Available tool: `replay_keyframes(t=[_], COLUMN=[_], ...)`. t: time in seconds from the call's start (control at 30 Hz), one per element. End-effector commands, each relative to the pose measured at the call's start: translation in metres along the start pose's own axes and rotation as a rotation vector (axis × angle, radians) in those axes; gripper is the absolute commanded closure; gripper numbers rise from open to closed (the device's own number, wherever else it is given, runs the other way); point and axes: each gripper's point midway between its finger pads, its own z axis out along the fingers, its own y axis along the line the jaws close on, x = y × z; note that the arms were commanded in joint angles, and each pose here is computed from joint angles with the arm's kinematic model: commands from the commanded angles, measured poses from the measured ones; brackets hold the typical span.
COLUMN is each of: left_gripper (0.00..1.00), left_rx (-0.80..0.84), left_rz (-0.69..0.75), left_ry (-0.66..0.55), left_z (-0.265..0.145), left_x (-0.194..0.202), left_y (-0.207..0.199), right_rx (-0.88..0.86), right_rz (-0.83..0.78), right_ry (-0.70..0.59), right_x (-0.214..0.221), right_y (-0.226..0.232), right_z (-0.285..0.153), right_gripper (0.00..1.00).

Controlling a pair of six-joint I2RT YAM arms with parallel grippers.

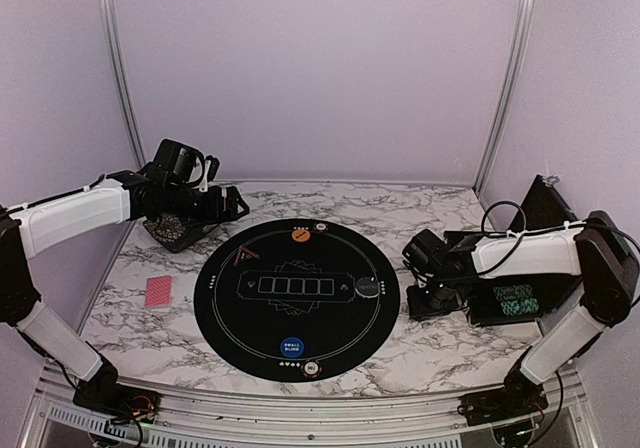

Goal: Distribute texas hold em gaming equipment
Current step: Pick up the pile of poker chips from the center of the board.

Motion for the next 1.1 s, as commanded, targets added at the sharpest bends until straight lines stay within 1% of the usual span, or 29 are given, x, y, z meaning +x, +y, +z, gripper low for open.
replay_keyframes(t=[0.0,0.1,0.2,0.63,1.07], left_gripper=[0.01,0.01,0.01,0.01,0.01], left_rx=[0.013,0.013,0.012,0.008,0.009], left_rz=[0.005,0.005,0.006,0.006,0.007], left_ry=[-0.016,-0.015,-0.019,-0.019,-0.018], left_z=[0.002,0.001,0.001,0.001,0.001], left_x=[-0.008,-0.008,-0.009,-0.008,-0.008], left_y=[-0.003,-0.003,-0.003,-0.002,-0.002], right_rx=[-0.005,-0.007,-0.009,-0.018,-0.037], right_rz=[0.002,0.002,-0.001,-0.016,-0.042], right_ry=[0.010,0.003,-0.010,-0.050,-0.065], right_x=[0.003,0.000,-0.005,-0.019,-0.028], right_y=[0.003,0.004,0.007,0.019,0.036], right_z=[0.003,0.001,-0.002,-0.014,-0.021], right_gripper=[0.72,0.80,0.84,0.85,0.85])
